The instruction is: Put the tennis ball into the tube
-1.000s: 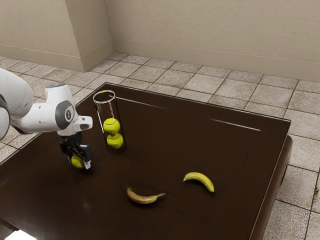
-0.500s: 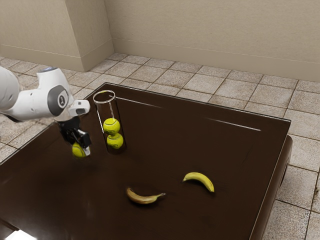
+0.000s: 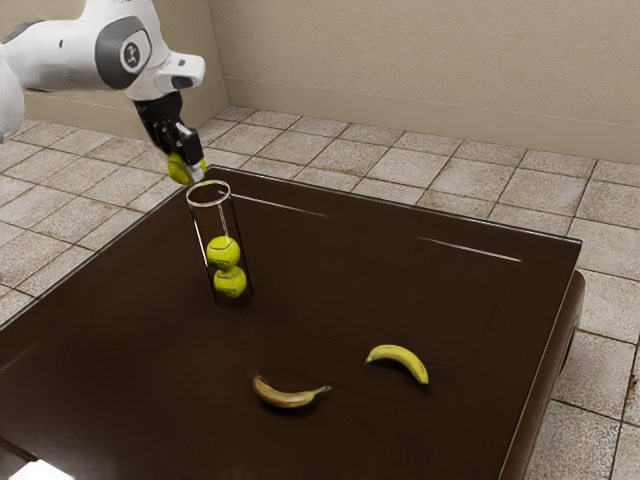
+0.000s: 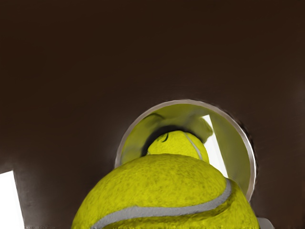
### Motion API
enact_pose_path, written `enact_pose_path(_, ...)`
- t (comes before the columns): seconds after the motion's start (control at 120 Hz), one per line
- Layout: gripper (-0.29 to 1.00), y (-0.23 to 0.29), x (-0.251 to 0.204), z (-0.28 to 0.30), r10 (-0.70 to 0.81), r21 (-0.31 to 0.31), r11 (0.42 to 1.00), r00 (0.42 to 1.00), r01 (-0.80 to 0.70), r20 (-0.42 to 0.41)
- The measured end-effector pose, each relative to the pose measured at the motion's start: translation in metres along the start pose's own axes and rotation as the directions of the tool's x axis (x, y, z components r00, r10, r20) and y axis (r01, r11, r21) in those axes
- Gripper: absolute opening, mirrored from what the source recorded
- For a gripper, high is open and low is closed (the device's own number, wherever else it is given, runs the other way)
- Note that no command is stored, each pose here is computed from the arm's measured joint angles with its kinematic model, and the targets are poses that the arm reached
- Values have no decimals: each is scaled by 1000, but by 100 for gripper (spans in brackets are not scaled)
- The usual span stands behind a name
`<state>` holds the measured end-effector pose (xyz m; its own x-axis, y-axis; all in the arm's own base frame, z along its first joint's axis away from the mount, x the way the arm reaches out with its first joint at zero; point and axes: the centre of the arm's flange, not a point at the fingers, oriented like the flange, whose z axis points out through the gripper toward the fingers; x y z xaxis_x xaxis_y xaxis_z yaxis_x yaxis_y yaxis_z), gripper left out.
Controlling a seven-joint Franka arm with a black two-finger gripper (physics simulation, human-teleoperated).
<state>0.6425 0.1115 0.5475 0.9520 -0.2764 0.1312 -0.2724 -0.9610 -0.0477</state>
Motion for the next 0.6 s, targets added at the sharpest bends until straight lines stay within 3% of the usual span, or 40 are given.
enact_pose_path(0.333,14,12,25,26,4,-20,1000,998,-3,63)
enact_pose_path(0.6,43,14,24,26,-9,-42,999,998,12,69)
